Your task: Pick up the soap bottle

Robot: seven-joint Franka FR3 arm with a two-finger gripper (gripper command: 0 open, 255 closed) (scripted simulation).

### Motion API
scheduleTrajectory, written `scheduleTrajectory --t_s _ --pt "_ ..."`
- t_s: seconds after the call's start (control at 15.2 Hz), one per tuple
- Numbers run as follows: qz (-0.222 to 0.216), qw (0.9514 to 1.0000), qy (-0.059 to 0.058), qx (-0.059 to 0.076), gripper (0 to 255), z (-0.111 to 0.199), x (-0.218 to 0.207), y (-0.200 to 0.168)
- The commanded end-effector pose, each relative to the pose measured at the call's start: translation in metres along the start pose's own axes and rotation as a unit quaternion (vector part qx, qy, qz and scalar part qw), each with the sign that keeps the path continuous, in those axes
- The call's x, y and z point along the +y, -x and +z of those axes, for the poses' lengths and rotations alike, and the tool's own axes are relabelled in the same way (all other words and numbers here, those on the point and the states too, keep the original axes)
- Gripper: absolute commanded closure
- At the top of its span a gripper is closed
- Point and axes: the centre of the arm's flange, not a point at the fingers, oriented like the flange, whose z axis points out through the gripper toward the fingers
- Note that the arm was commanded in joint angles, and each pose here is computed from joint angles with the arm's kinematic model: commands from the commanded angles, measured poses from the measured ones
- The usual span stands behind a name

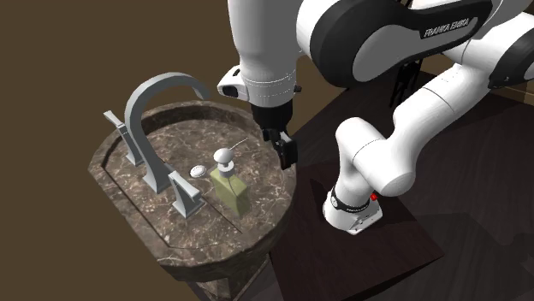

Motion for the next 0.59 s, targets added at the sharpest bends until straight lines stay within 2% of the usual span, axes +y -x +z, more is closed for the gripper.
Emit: scheduleTrajectory --t_s 0.0,0.26,0.53 --pt "0.000 1.0000 0.000 0.000 0 0.000 0.000 0.000" --pt "-0.044 0.9978 0.025 0.043 0 0.004 0.025 -0.028" --pt "-0.087 0.9912 0.050 0.087 0 0.005 0.047 -0.058"
